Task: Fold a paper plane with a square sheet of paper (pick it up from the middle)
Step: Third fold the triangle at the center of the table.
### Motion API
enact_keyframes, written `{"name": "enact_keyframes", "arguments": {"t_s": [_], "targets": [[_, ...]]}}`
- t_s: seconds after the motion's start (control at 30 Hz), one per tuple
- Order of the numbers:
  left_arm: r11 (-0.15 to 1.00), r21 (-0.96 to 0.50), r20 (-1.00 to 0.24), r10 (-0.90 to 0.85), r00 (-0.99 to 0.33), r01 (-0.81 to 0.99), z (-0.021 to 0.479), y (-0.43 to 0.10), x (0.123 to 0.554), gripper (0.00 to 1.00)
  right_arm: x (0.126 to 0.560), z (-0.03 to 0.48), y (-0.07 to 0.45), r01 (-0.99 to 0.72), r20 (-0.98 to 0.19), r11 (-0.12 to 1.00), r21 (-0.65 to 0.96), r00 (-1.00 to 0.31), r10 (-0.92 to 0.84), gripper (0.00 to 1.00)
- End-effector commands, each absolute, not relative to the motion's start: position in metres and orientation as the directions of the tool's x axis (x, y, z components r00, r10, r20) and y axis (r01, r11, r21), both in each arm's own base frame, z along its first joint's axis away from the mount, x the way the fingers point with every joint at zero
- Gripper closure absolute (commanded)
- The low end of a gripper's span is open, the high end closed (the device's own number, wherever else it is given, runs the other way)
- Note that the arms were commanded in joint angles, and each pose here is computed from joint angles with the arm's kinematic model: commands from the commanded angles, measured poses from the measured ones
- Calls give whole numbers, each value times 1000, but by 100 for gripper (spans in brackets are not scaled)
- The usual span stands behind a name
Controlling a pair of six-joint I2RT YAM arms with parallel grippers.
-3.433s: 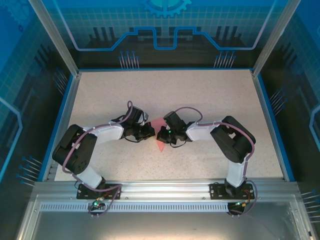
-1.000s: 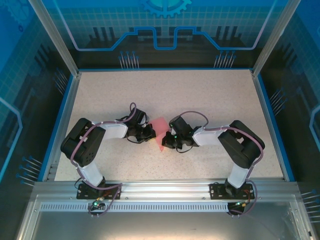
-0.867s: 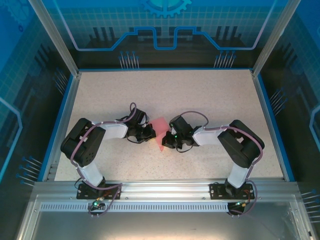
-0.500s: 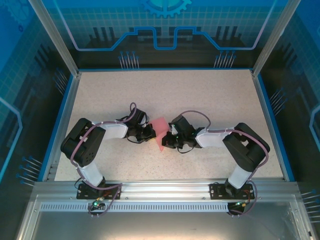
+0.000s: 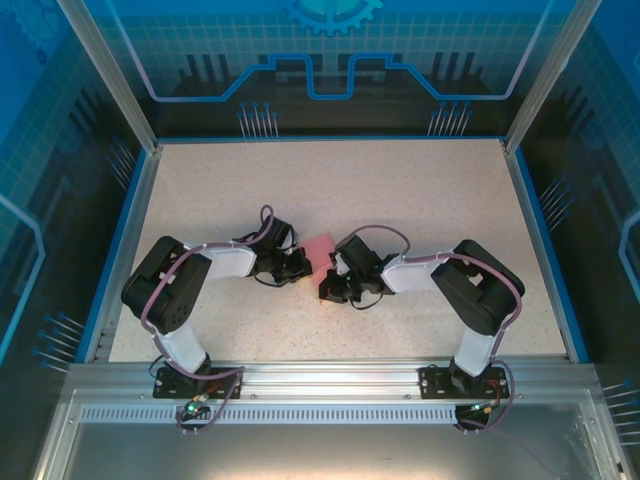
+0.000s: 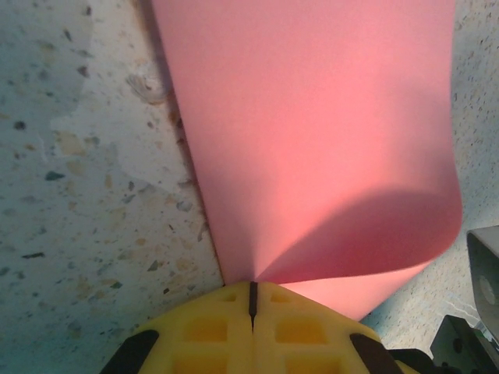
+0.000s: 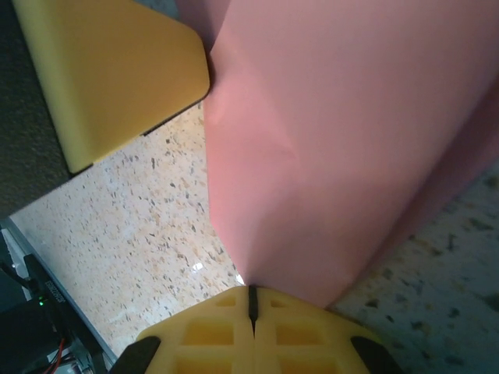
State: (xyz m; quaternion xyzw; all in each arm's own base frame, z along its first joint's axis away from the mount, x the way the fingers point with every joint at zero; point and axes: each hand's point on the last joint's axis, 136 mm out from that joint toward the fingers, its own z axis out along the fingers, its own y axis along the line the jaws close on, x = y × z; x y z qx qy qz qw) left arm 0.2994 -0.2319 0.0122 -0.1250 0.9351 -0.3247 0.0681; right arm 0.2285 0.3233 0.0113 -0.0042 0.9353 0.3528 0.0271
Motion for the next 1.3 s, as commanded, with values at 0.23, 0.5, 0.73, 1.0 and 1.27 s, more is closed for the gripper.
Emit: {"name": "enact_keyframes", "arguments": {"t_s": [0.23,0.5,0.73,1.0,1.27], "targets": [[821,-518,-6,-283,-959,-239,-14,-215,281,100,218,36,329,-119,-108,725,678,-992,-62,98],[822,-518,-9,-281,-960,-236,-12,-216,283,100,205,8,323,-82,-27,772,630,-996,-84,98],[823,-516,-10,-281,-960,-236,-12,-215,282,100,208,12,321,-81,-23,788,610,-996,-84,98],[826,-516,-17,-277,-961,-229,-8,-215,283,100,254,53,309,-101,-183,757,646,-983,24,96],[824,-520,-21,-275,-961,-224,-5,-216,284,100,278,43,307,-91,-188,778,622,-981,36,96]]}}
